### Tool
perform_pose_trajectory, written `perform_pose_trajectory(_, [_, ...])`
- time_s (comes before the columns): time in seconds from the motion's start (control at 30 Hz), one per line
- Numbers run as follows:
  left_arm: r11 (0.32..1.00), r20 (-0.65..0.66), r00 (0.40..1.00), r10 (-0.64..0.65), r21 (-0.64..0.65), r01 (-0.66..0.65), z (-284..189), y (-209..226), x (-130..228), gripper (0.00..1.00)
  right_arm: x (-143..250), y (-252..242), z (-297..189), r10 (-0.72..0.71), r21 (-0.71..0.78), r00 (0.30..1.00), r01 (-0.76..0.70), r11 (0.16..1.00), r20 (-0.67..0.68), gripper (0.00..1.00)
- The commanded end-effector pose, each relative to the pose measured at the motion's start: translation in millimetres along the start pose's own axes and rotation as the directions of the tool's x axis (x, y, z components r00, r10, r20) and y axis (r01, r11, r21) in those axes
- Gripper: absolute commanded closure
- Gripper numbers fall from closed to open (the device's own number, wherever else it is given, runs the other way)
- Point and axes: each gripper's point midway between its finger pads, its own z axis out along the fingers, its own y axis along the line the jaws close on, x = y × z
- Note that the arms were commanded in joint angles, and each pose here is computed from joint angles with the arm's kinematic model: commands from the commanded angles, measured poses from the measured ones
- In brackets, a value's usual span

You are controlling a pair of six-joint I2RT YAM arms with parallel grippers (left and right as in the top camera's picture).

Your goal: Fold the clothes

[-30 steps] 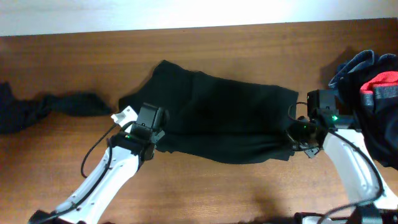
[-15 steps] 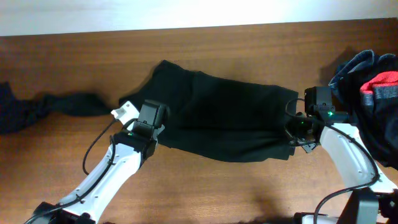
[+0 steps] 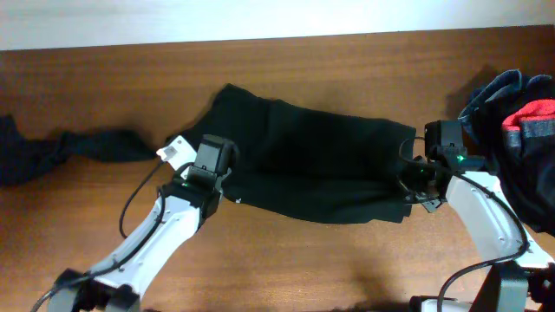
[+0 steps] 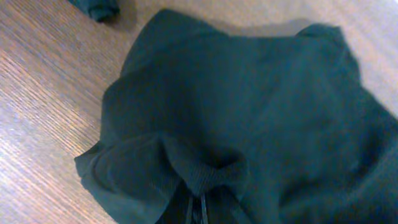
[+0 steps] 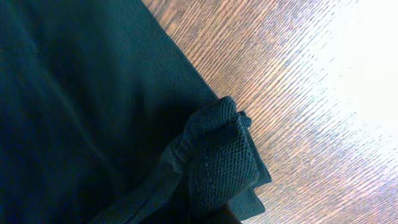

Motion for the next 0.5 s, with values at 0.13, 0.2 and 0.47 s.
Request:
perform_pose_trajectory(0.13, [0.999, 0.024, 1.0, 0.017, -0.03, -0.017, 16.6, -0.7, -0.6, 1.0, -10.8, -4.1, -1.7, -0.016, 0.041, 0.998, 0.014, 0.999, 0.058, 0.96])
perform_pose_trajectory(0.2, [1.0, 0.032, 0.999, 0.011, -0.02, -0.011, 16.7, -3.4, -2.5, 0.99, -11.4, -3.6, -1.7, -0.016, 0.039, 0.998, 0.014, 0.999, 0.06, 0.96])
perform_pose_trajectory(0.47, [1.0, 0.065, 0.998, -0.002, -0.01, 0.002, 16.4, -7.0, -9.2, 0.52, -16.6, 2.3, -1.9, -0.014, 0.015, 0.997, 0.013, 1.0, 0.082, 0.36])
